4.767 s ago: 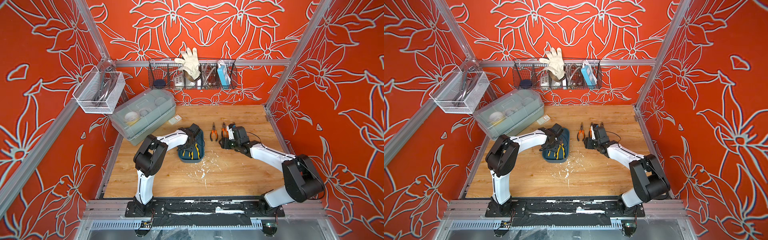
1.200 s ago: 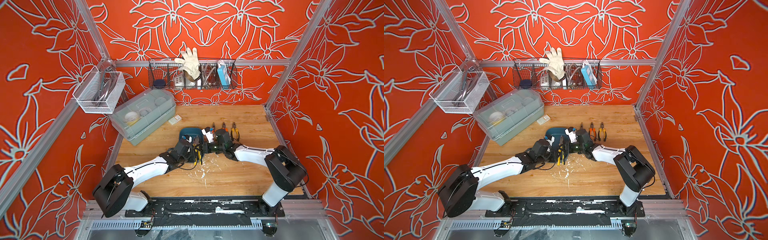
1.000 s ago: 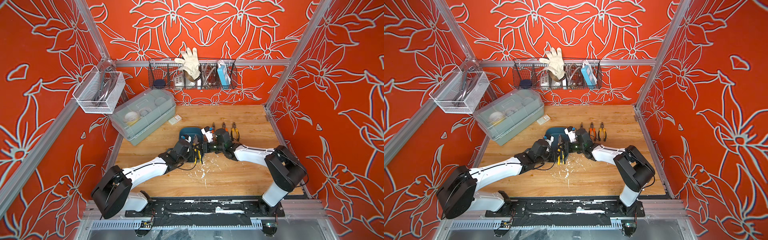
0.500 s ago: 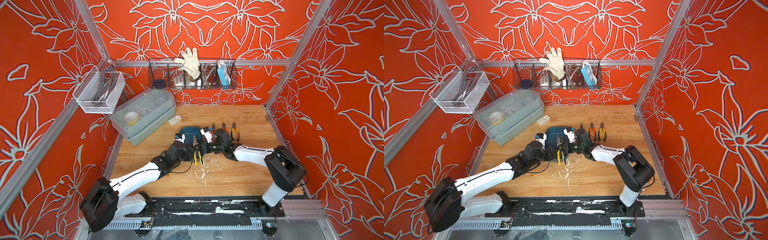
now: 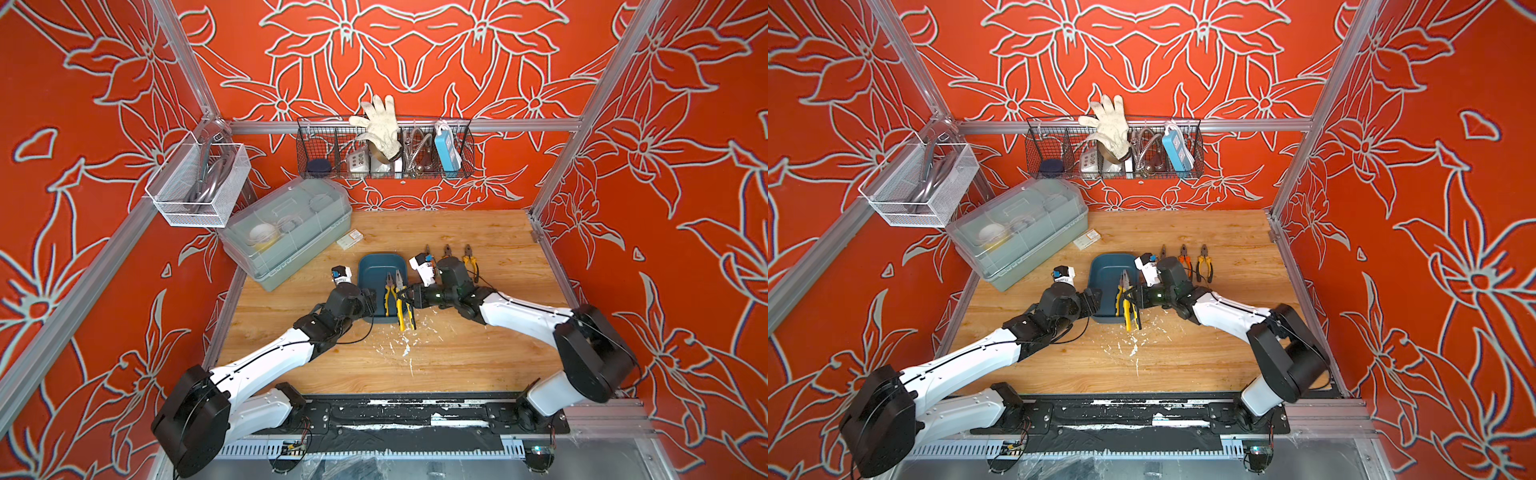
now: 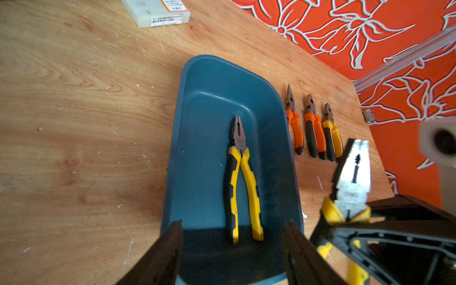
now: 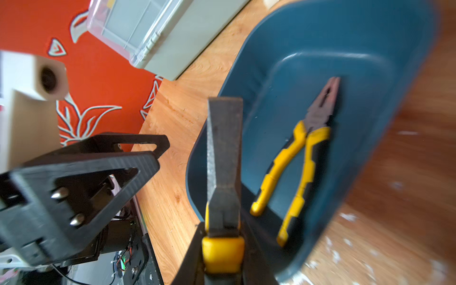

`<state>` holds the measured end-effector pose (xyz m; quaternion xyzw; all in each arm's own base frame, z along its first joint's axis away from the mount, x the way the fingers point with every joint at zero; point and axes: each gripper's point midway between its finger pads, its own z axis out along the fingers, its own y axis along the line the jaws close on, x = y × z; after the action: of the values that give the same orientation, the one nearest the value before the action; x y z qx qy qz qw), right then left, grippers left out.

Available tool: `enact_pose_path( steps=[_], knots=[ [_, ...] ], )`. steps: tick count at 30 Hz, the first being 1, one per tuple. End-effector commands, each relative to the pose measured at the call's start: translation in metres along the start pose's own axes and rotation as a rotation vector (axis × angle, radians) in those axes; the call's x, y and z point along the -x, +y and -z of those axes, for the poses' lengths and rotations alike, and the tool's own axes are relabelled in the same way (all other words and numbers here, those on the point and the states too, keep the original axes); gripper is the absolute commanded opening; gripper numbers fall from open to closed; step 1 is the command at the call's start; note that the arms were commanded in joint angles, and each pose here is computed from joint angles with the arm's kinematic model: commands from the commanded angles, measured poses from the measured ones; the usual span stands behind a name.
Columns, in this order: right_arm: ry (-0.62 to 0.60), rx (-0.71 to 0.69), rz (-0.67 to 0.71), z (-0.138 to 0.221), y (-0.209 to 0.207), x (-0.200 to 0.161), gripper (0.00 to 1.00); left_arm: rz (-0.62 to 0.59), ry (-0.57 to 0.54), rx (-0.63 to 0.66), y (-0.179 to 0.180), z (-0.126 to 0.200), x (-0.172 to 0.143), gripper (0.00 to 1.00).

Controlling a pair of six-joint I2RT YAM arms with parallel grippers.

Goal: Take the pliers out of the storage box
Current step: Place the pliers at the center of the board.

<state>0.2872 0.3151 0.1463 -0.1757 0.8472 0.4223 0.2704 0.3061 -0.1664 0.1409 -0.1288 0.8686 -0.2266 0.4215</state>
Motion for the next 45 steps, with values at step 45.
enact_pose_path(
  steps=[45],
  knots=[
    [0.065,-0.722,-0.368,0.130,-0.346,0.098,0.03,-0.026,0.126,-0.100,-0.028,-0.017,-0.019,0.62]
  ],
)
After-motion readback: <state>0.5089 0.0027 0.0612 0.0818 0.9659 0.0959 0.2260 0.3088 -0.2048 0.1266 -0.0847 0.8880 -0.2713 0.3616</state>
